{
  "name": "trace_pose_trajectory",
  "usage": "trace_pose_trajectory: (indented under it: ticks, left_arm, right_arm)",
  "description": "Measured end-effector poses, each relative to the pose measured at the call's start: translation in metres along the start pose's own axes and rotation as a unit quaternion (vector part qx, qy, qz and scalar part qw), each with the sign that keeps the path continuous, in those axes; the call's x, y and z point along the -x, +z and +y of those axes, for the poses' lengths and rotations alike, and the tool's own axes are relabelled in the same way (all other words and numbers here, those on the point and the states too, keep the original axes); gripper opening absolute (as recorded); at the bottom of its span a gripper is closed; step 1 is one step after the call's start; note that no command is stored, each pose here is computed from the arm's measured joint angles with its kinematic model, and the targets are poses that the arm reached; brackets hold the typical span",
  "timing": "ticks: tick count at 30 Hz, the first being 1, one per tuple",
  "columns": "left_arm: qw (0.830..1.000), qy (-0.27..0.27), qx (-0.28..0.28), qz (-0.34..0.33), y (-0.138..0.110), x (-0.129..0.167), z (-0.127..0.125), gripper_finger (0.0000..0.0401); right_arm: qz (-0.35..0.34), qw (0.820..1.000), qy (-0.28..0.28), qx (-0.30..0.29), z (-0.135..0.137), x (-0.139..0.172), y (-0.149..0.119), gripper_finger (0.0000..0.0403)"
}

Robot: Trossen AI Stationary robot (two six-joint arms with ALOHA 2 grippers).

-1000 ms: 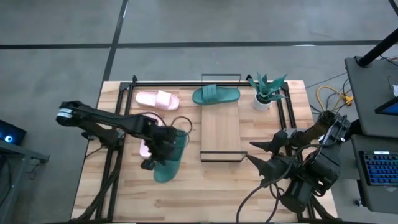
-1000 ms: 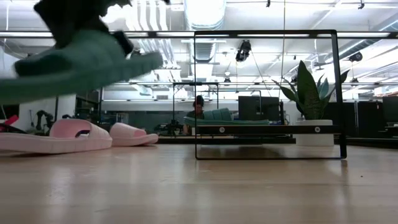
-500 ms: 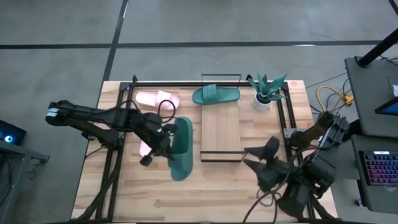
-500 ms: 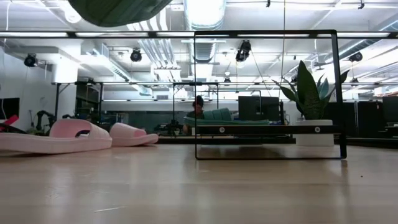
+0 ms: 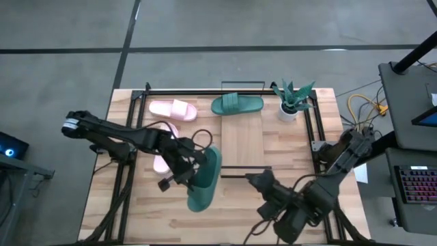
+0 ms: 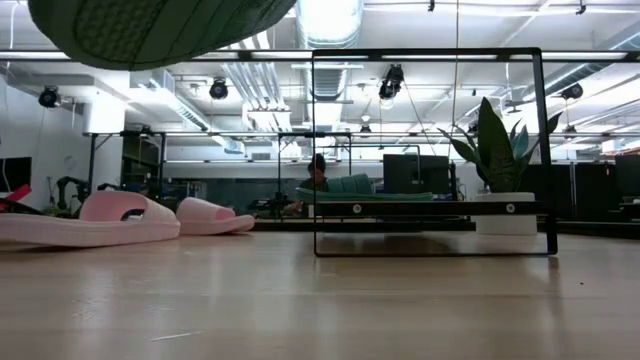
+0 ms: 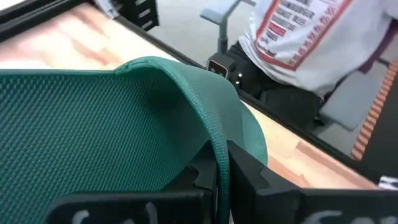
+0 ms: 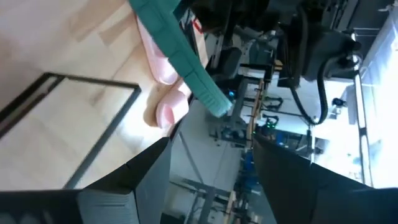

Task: Pick and place slides into the shelf
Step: Put the green slipper on the shelf

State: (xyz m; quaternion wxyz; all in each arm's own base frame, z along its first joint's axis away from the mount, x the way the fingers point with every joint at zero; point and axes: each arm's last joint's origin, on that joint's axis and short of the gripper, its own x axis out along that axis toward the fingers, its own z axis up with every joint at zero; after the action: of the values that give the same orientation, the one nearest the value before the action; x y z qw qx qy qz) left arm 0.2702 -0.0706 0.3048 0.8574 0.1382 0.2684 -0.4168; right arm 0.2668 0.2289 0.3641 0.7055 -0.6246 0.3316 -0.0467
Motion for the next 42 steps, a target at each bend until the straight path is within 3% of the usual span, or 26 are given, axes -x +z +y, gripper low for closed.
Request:
trace_pose_trajectory:
  ticks: [3, 9, 17, 42]
  left_arm:
    - [1.0, -0.007, -0.031, 0.002, 0.003, -0.006, 0.003, 0.0]
    - [0.999, -0.012, -0.04, -0.007, 0.013, -0.009, 0.006, 0.0]
    - [0.998, -0.024, -0.05, -0.02, 0.02, -0.008, 0.001, 0.0]
    - [0.998, -0.022, -0.059, -0.03, 0.023, -0.01, 0.001, 0.0]
  right_arm:
    - [-0.019, 1.0, 0.019, -0.003, -0.005, -0.008, 0.003, 0.0219]
    - [-0.076, 0.995, 0.065, 0.013, -0.015, -0.023, 0.006, 0.0219]
    - [-0.078, 0.993, 0.055, 0.071, -0.018, -0.036, 0.009, 0.0219]
    - [-0.06, 0.984, 0.033, 0.166, -0.019, -0.089, 0.02, 0.0219]
